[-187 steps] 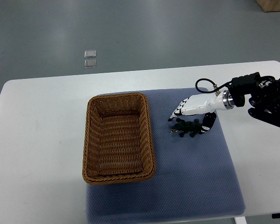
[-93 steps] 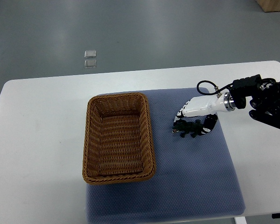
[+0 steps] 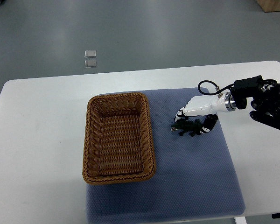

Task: Place crocodile in brown basket with right hand
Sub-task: 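Close the right hand's fingers around the crocodile's body, then lift the held crocodile and carry it over the wicker basket, then lower the crocodile into the basket and open the right hand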

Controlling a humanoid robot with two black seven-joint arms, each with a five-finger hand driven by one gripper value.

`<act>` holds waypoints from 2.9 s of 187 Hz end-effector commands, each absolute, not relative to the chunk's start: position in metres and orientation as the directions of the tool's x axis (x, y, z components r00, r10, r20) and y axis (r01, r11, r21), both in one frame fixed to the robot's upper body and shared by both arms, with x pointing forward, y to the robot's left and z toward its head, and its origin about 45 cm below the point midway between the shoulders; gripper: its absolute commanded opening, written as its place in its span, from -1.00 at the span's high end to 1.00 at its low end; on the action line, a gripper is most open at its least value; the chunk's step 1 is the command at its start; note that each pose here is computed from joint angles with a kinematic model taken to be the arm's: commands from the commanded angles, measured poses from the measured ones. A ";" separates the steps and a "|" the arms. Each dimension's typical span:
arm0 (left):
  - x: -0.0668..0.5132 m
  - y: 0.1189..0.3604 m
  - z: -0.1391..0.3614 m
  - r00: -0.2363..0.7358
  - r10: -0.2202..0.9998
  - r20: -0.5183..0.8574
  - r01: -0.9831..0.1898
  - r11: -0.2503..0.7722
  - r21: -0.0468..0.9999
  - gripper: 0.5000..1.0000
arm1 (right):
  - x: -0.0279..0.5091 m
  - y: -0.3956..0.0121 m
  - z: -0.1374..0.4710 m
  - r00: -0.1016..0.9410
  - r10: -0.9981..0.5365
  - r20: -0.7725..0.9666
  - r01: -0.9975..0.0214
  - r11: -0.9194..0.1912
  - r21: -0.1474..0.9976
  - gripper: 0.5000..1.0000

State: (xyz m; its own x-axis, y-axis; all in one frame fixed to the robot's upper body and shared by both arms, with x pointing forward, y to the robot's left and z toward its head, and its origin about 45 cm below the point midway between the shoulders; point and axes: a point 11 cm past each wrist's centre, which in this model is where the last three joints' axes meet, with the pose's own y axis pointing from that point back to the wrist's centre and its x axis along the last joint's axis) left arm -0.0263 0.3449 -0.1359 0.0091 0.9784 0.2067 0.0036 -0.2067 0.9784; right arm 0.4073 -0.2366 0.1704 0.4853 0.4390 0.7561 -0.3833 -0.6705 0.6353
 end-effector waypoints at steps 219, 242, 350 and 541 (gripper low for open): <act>-0.026 0.345 -0.136 0.010 0.978 0.207 0.003 -0.208 0.978 -1.00 | 0.440 -0.219 0.228 0.382 0.412 0.827 -0.448 -0.700 0.556 1.00; -0.026 0.345 -0.136 0.010 0.978 0.207 0.003 -0.208 0.978 -1.00 | 0.441 -0.213 0.230 0.373 0.414 0.830 -0.442 -0.707 0.552 1.00; -0.026 0.345 -0.136 0.009 0.978 0.207 0.003 -0.208 0.978 -1.00 | 0.450 -0.155 0.266 0.310 0.368 0.877 -0.407 -0.782 0.472 1.00; -0.026 0.345 -0.136 0.009 0.978 0.207 0.003 -0.208 0.978 -1.00 | 0.400 -0.030 0.241 0.322 0.336 0.885 -0.178 -0.897 0.405 -0.70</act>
